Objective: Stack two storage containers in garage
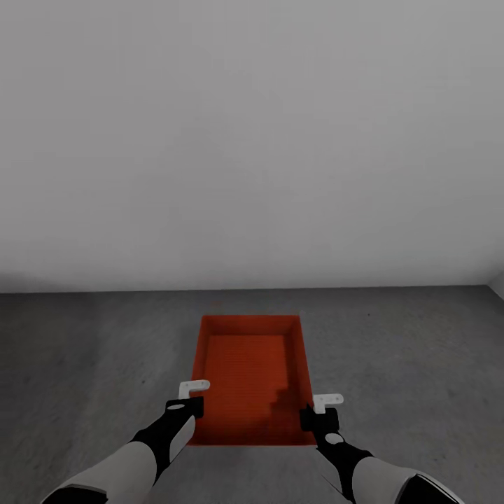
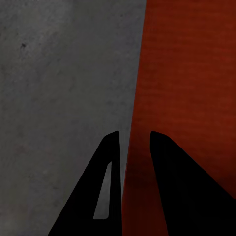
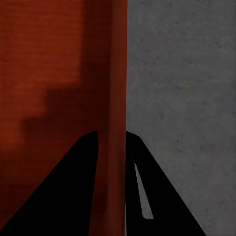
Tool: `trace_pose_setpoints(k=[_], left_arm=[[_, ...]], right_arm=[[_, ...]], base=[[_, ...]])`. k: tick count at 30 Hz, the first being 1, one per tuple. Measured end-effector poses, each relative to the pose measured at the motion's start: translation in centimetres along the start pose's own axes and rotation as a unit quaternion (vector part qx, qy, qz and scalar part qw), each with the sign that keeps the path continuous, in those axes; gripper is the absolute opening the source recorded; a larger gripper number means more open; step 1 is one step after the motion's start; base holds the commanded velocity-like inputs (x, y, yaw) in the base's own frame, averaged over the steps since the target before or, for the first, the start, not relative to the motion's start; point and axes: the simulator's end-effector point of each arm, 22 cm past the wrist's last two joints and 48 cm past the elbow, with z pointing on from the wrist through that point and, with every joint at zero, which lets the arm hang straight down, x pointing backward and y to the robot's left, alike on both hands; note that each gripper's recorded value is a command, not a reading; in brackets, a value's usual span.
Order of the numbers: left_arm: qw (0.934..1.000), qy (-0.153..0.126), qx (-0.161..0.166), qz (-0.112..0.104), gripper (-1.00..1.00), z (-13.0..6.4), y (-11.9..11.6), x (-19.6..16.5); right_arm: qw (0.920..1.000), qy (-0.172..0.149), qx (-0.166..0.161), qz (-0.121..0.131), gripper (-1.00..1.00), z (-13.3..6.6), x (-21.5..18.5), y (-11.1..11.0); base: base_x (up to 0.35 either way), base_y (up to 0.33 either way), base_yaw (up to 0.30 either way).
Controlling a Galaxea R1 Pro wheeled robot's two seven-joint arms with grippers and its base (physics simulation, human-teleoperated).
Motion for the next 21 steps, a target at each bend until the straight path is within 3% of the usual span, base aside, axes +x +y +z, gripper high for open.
trace_pose_setpoints(k=[21], left_arm=[[1.0000,0.000,0.000,0.000,-1.00,2.4,-0.3,0.8]], right_arm=[[1.0000,0.000,0.000,0.000,-1.00,2.2,1.3,0.2]], base=[[0.000,0.000,0.000]])
